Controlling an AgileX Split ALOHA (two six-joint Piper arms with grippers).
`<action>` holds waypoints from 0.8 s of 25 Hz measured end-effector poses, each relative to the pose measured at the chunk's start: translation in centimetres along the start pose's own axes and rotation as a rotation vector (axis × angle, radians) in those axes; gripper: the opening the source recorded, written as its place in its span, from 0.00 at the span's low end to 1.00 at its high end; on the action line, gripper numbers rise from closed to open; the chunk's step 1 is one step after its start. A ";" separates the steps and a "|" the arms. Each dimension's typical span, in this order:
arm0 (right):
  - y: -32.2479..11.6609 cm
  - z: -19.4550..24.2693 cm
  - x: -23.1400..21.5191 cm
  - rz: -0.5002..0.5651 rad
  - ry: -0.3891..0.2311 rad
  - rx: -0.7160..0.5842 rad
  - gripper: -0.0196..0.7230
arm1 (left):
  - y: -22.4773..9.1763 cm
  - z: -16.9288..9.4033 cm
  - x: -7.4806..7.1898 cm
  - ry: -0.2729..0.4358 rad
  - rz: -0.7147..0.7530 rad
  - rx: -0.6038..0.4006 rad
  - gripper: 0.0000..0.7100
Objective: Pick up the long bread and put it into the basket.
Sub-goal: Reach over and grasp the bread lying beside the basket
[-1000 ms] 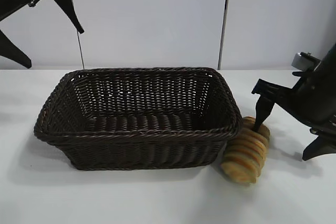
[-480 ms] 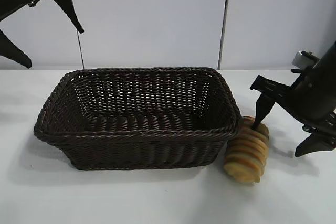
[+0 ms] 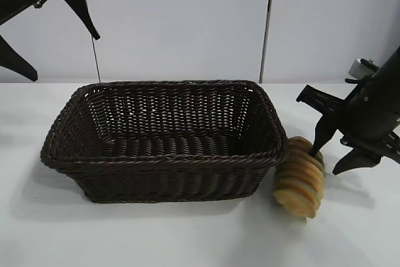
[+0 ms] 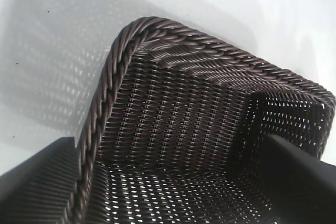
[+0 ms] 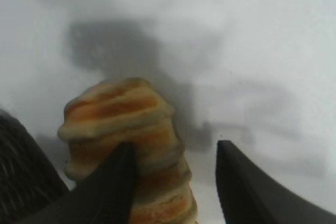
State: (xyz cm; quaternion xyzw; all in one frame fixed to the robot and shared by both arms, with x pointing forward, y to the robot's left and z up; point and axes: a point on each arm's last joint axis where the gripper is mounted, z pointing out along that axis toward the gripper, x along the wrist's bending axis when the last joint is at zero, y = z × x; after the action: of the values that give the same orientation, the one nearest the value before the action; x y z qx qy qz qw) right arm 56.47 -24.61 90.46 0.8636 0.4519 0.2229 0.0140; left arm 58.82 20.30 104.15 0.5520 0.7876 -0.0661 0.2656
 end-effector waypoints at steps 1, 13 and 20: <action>0.0 0.0 0.0 0.000 0.000 0.000 0.05 | 0.0 0.0 0.0 0.000 0.000 0.000 0.95; 2.1 -3.6 2.4 -0.064 0.068 -0.057 0.04 | 0.0 0.0 0.0 0.000 0.012 0.000 0.95; 2.5 -4.3 2.9 -0.121 0.043 -0.024 0.04 | 0.0 0.0 0.0 0.000 0.012 -0.001 0.95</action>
State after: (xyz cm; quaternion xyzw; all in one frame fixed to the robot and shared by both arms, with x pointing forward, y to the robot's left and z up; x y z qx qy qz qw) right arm 58.09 -24.57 95.99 0.8294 0.5010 0.2456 0.0278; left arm 58.83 20.30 104.16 0.5565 0.7844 -0.0642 0.2665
